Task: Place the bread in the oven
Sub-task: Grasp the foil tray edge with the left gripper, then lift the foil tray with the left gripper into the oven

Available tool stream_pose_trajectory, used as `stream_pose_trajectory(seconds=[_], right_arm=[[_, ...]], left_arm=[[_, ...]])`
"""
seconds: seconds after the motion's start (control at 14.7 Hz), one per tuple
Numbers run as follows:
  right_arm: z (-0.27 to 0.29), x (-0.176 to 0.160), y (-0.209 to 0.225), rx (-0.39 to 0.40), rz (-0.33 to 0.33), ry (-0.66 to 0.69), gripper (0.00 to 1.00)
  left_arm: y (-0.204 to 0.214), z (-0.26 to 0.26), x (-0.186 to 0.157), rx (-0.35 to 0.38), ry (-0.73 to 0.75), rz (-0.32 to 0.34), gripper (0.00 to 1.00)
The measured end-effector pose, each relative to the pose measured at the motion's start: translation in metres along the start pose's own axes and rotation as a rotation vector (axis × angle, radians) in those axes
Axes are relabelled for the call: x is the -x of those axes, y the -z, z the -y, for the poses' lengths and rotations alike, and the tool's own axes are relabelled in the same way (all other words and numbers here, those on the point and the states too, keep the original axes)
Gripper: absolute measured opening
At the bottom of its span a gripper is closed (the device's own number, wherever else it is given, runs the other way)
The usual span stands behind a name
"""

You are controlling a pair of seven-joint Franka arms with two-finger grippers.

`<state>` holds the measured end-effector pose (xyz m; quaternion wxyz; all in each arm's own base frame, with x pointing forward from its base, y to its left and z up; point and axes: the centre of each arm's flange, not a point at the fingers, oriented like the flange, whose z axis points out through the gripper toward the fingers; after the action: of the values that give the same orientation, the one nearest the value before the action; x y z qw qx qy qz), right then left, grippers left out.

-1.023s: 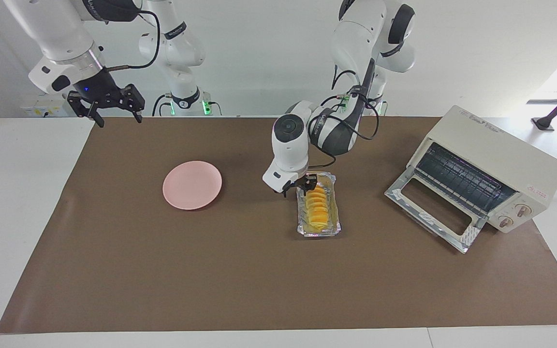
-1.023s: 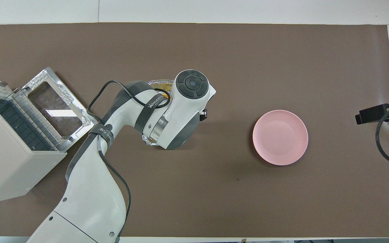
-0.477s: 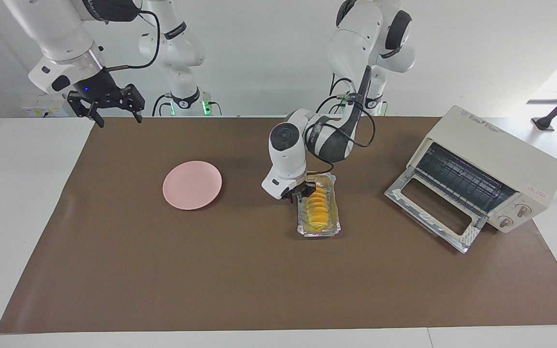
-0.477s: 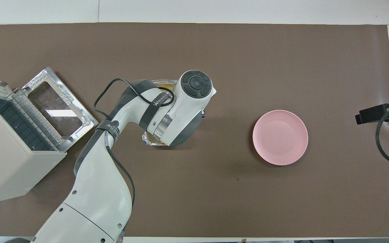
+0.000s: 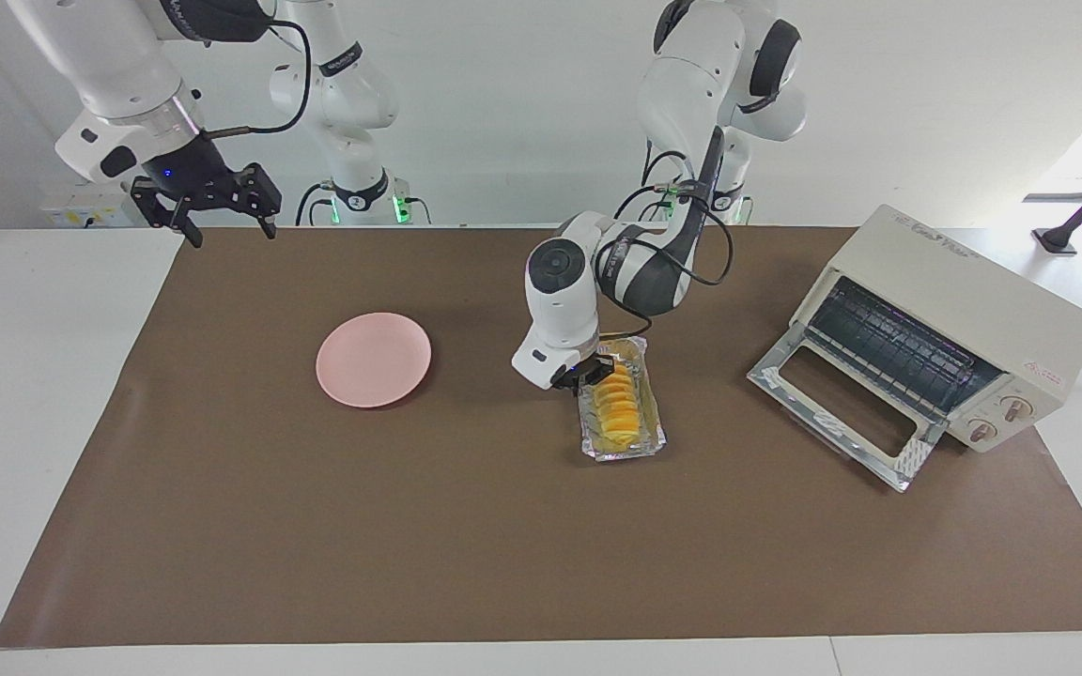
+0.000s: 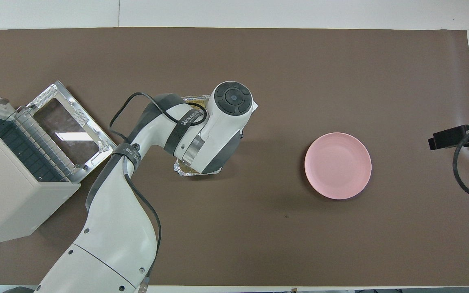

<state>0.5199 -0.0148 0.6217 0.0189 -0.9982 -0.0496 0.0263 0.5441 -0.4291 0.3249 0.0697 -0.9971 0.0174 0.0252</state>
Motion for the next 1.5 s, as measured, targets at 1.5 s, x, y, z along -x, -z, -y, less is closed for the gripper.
stream_pose_trajectory(seconds=[1.5], right_arm=[[0.0, 0.0, 0.0, 0.0, 0.0, 0.0, 1.0]], left_arm=[[0.042, 0.364, -0.13, -0.073, 0.721, 0.048, 0.01]])
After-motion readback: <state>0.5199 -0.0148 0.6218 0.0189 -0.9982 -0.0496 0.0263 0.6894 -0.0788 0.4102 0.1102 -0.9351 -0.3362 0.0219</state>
